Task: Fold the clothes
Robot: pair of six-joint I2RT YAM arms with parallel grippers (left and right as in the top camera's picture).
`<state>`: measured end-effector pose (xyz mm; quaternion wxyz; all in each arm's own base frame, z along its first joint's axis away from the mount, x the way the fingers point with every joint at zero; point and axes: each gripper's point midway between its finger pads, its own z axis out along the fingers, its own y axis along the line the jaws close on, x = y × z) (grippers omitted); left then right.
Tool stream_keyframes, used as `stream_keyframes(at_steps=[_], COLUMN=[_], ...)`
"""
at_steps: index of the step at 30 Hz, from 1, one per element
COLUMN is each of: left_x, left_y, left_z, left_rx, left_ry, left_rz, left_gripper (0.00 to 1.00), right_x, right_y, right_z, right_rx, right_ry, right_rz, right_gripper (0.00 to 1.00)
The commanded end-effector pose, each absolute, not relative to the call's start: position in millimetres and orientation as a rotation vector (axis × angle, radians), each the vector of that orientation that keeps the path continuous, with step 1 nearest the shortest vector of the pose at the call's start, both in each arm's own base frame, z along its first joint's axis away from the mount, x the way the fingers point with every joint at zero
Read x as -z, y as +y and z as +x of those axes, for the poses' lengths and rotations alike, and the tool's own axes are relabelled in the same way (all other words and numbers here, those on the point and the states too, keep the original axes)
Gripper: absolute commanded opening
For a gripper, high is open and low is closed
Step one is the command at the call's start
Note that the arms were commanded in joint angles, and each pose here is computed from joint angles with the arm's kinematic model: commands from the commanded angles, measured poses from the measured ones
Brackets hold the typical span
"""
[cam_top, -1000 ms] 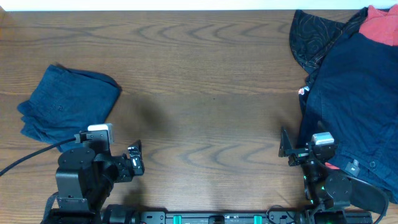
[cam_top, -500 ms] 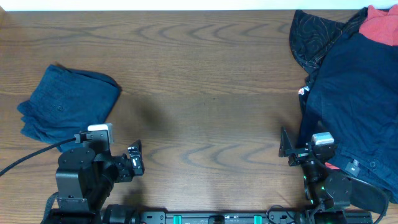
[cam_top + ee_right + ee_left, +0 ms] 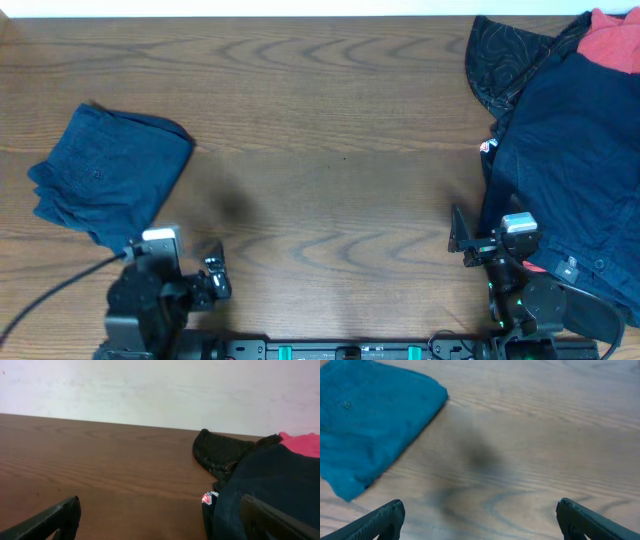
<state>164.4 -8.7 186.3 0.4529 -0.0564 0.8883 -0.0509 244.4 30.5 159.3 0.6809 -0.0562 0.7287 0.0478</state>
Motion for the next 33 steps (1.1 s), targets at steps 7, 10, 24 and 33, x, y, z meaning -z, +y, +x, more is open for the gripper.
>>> stream_keyframes(at_steps=[7,10,24,33], left_x=[-149.6,-143.2,-147.4,-136.5], left_y=[-6.3,-7.7,-9.2,-9.1], left_z=[194.4,212.2,245.0,243.7], left_rx=[0.113,0.122,0.141,0.137], left_ry=[1.994,1.917,1.679,1.724], left_rz=[-0.131,-0.129,-0.122,-0.123], left_gripper=[0.98,0.98,0.98,0.98], right_x=[-158.5,-158.5,-158.5,-158.7], right_y=[34.4,34.5,34.5,34.4], right_z=[243.7,243.7,243.7,243.7], right_rx=[-0.112,-0.112,-0.112,-0.112], right_ry=[1.632,1.631,1.631,1.631], right_rz=[-0.149,-0.15,-0.15,-0.149], right_gripper=[0.99,0.99,0.99,0.99])
